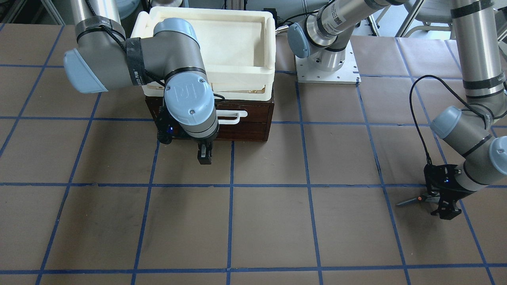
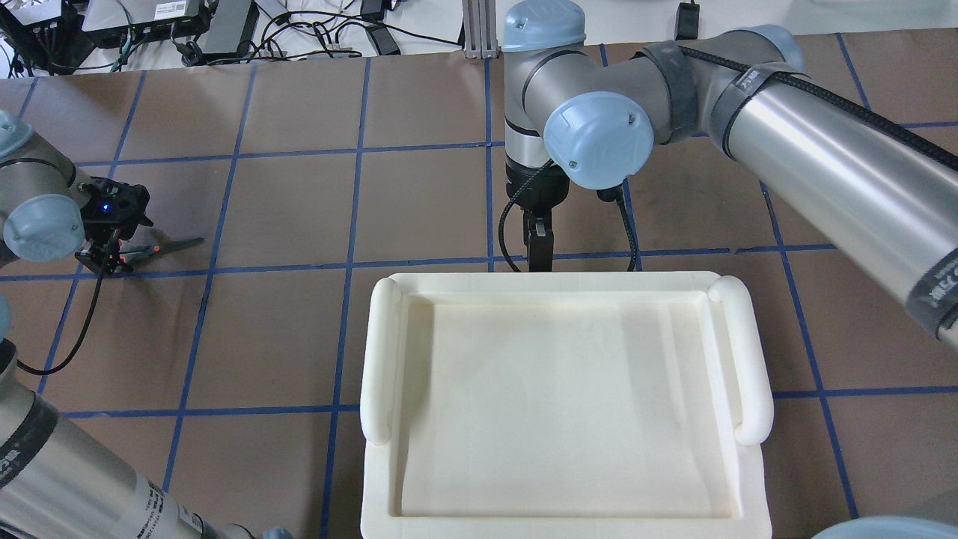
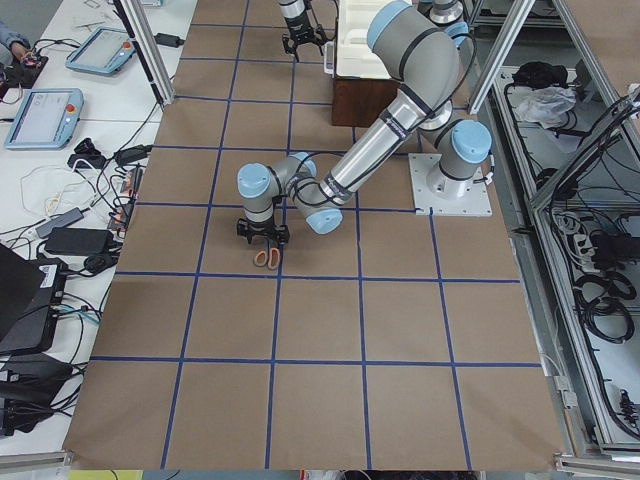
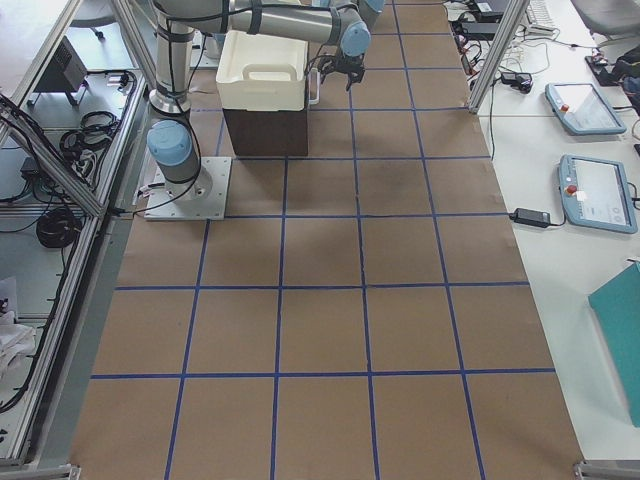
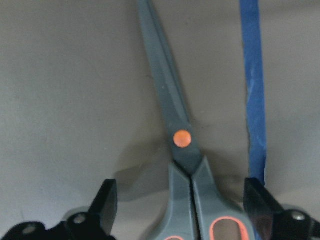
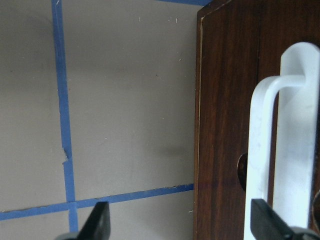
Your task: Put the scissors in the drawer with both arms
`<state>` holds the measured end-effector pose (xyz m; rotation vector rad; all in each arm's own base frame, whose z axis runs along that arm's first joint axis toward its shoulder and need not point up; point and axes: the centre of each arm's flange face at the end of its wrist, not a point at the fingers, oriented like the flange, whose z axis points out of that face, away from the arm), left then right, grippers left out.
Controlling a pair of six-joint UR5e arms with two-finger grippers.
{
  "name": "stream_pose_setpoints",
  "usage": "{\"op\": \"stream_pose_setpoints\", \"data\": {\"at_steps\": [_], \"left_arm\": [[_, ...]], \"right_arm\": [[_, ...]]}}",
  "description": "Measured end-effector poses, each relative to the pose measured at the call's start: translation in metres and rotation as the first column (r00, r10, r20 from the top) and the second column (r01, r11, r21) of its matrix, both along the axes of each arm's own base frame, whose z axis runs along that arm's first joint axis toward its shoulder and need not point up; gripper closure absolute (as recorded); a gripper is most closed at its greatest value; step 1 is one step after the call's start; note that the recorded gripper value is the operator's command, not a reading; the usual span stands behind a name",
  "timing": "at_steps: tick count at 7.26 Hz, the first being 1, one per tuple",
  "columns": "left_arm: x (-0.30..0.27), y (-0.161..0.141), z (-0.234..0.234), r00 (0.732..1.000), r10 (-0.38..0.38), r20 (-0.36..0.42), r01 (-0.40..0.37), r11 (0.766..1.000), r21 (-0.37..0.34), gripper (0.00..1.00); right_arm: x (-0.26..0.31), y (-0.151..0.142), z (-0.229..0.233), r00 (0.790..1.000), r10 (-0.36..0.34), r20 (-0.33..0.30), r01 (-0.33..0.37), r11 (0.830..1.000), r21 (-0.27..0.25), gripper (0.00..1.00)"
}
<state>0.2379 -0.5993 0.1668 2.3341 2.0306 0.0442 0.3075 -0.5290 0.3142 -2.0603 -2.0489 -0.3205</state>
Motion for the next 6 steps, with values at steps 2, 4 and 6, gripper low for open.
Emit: {"op": "stream_pose_setpoints", "data": {"at_steps": [2,4,6], "left_arm": [[0.002,0.002,0.003,1.0,0.007,0.0,-0.007,1.0,-0.001,0.13],[0.001,0.004,0.002,1.0,0.014,-0.004,-0.014,1.0,0.007,0.14],[0.0,0.004,0.001,1.0,0.015,-0.009,-0.015,1.0,0.013,0.28]], "right_arm": [[-0.001,0.003,-0.002,1.0,-0.004,-0.012,0.004,0.999,0.04,0.0],[0.0,0.004,-0.01,1.0,-0.007,-0.014,0.008,0.997,0.072,0.0],[0.0,0.004,-0.015,1.0,-0.009,-0.014,0.01,0.996,0.088,0.0]]}}
